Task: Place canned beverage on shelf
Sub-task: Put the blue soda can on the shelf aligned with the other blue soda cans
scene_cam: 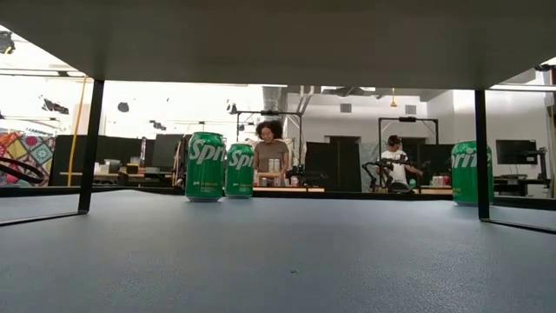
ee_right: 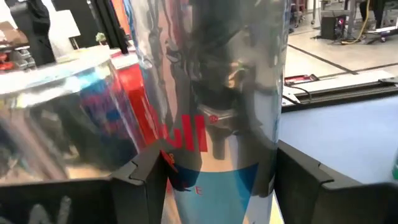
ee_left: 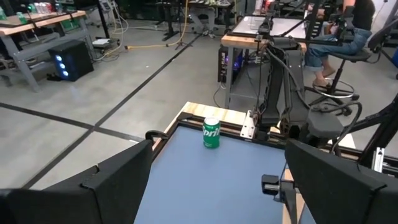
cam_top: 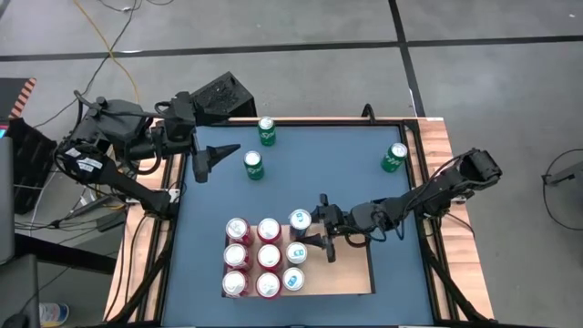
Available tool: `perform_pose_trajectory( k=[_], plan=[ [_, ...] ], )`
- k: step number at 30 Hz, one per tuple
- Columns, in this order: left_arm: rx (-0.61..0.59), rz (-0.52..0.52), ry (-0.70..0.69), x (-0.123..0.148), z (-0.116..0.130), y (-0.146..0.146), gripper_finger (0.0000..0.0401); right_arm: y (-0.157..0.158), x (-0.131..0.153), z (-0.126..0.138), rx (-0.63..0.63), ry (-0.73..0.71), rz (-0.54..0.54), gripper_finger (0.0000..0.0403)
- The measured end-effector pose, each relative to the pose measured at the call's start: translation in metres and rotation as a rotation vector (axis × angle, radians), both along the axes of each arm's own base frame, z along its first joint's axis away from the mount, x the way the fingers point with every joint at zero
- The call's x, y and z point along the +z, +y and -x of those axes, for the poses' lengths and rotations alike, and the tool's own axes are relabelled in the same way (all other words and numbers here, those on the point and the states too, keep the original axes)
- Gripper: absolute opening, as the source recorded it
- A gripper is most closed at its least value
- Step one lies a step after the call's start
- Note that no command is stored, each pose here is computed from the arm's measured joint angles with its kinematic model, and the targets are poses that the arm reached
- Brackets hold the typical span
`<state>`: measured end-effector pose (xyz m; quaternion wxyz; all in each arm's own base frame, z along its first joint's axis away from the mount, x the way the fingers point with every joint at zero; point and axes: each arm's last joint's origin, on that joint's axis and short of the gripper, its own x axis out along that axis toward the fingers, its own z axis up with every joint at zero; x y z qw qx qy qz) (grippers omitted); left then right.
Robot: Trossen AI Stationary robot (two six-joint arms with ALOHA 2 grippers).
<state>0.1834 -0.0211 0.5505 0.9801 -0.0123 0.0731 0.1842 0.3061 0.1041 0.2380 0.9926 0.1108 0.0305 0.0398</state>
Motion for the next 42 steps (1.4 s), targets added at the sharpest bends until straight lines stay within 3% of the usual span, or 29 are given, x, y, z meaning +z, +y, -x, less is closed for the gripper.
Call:
perform_pose_trajectory(
  k=[23, 33, 42],
  plan=[
    [0.002, 0.007, -0.009, 0.001, 0.0, 0.0, 0.0352, -0.008, -0.009, 0.001, 0.107, 0.034, 0.039, 0.0226],
    [0.001, 0.003, -0.004, 0.0, -0.001, 0.0, 0.0352, -0.008, -0.017, -0.002, 0.116, 0.069, 0.027, 0.0259],
    [0.001, 0.003, -0.004, 0.0, -0.001, 0.0, 0.0352, -0.01, -0.017, -0.002, 0.114, 0.068, 0.036, 0.0265]
  ],
)
